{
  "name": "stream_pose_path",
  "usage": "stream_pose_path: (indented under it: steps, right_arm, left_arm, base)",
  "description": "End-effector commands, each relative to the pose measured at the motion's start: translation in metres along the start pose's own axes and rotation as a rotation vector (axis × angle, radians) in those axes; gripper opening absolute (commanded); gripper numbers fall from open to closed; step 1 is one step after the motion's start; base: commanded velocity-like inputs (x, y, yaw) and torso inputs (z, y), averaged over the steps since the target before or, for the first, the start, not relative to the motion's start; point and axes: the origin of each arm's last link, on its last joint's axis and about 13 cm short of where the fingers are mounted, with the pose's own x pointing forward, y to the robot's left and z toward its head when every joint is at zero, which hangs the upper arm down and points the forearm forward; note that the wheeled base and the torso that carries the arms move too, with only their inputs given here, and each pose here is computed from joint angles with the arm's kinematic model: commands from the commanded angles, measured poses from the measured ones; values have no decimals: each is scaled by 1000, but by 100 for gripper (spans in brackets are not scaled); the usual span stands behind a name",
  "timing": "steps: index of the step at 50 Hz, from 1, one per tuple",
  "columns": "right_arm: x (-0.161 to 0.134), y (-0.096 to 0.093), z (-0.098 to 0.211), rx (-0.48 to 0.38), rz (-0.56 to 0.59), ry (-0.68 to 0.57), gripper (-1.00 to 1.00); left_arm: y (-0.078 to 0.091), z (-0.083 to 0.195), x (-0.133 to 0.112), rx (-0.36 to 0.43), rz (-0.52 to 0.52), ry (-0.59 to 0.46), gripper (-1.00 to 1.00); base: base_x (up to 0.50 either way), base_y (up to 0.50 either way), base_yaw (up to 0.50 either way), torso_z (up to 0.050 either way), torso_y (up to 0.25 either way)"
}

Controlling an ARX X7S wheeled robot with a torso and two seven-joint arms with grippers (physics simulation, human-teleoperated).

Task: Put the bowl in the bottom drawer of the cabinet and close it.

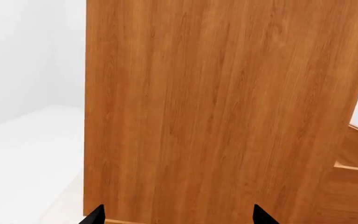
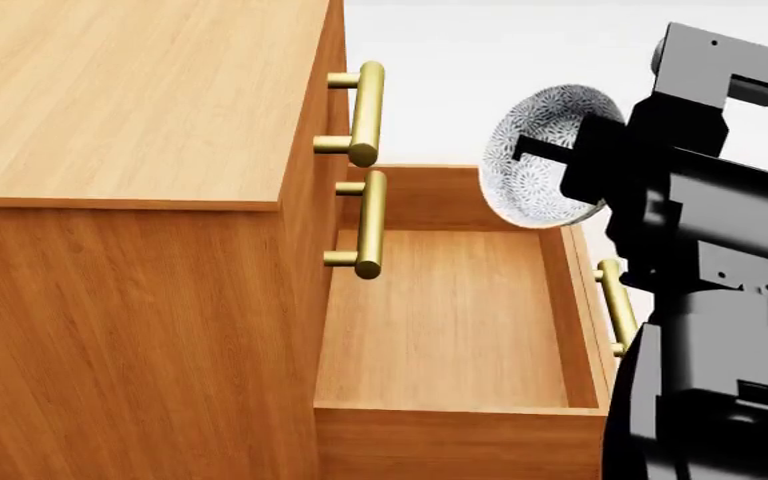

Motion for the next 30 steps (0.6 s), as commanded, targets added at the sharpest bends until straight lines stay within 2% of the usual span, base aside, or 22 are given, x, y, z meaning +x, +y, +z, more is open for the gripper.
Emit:
stream_pose_path:
  steps: [1, 30]
  right_arm:
    - [2, 8, -7, -9, 31, 12, -100]
    - [7, 19, -26, -55, 57, 43, -100]
  left_arm:
    - [0, 0, 0, -3, -1, -1, 100]
    - [0, 1, 0, -11, -2, -2, 100]
  base:
    - [0, 0, 0, 0, 0]
    - [0, 0, 0, 0, 0]
